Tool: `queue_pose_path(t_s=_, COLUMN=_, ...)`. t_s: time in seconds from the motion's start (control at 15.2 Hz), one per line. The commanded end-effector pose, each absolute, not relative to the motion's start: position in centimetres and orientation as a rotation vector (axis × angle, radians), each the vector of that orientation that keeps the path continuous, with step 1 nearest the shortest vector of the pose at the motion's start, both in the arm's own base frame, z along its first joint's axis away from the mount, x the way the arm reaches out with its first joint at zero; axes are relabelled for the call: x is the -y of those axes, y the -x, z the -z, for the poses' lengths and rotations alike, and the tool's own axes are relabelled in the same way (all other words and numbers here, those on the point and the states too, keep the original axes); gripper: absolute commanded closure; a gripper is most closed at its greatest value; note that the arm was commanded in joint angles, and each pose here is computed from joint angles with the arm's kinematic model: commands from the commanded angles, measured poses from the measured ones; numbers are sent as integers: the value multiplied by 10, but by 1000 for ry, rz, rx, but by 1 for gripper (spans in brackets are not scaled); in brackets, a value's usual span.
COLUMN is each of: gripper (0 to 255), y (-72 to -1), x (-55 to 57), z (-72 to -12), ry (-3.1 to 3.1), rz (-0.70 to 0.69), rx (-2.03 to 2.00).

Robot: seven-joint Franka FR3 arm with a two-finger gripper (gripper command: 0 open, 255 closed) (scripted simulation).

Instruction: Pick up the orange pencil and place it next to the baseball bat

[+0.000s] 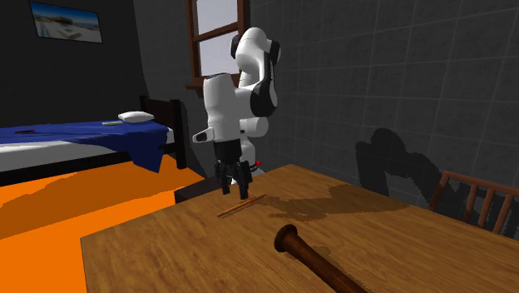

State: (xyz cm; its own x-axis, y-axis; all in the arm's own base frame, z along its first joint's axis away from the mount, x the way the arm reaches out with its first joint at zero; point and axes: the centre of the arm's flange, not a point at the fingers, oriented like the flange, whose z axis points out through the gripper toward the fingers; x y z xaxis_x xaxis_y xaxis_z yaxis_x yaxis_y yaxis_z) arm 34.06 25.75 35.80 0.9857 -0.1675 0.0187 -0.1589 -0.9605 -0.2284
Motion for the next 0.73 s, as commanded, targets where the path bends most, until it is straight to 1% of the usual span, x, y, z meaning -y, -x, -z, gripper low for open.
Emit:
queue_pose_path(t_s=0.0, gripper=0, y=-340, x=-260, z=-347, ry=2902, rz=56, rx=-242)
queue_pose_path(t_s=0.07, gripper=0, y=-341, x=-262, z=-339, ry=2902, rz=56, rx=-242)
queue_pose_path(t_s=0.59, gripper=0, y=-341, x=-262, z=-339, ry=2902, rz=56, rx=-242)
queue_pose_path(t_s=0.66, gripper=255, y=-341, x=-262, z=-339, ry=2902, rz=56, rx=-242)
